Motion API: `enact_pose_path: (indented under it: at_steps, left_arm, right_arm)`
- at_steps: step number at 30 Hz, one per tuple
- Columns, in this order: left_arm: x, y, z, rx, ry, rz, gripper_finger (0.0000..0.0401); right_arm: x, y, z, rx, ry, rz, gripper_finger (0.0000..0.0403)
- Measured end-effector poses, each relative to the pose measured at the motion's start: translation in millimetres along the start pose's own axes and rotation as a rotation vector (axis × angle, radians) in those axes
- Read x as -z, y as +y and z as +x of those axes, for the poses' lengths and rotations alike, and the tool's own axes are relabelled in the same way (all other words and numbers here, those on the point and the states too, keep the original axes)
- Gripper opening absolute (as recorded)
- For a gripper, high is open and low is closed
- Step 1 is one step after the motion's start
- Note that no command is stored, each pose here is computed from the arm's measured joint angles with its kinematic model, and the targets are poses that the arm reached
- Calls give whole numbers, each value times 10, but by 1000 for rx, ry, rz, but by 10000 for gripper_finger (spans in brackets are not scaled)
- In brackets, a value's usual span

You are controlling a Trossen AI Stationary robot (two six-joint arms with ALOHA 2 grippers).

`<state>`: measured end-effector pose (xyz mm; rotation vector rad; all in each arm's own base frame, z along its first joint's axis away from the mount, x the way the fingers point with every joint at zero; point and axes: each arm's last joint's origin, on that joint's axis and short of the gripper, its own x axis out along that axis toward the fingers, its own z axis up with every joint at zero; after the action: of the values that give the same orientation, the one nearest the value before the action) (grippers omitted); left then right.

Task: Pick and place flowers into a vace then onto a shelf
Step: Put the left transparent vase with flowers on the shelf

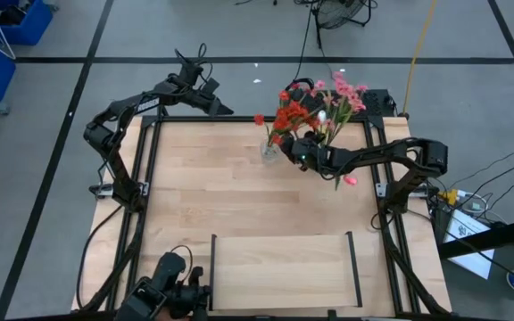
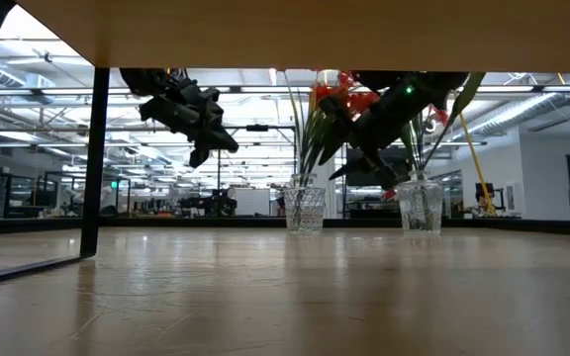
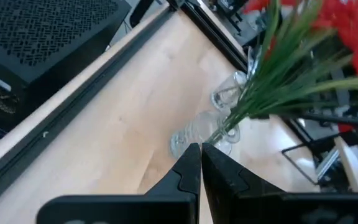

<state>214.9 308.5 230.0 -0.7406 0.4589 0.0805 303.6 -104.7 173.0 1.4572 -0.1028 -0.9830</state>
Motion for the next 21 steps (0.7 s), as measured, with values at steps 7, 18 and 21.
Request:
enact_pose_path:
  at_steps: [7, 18, 21]
  left_arm:
    - [2, 0, 0, 4, 2, 7, 19]
    - [3, -1, 0, 7, 2, 4, 19]
    - [3, 1, 1, 0, 2, 7, 19]
  right_arm:
    - [-127, 53, 57, -43, 53, -29, 141]
    - [-158, 76, 73, -66, 126, -51, 141]
    - [-156, 71, 74, -64, 141, -55, 141]
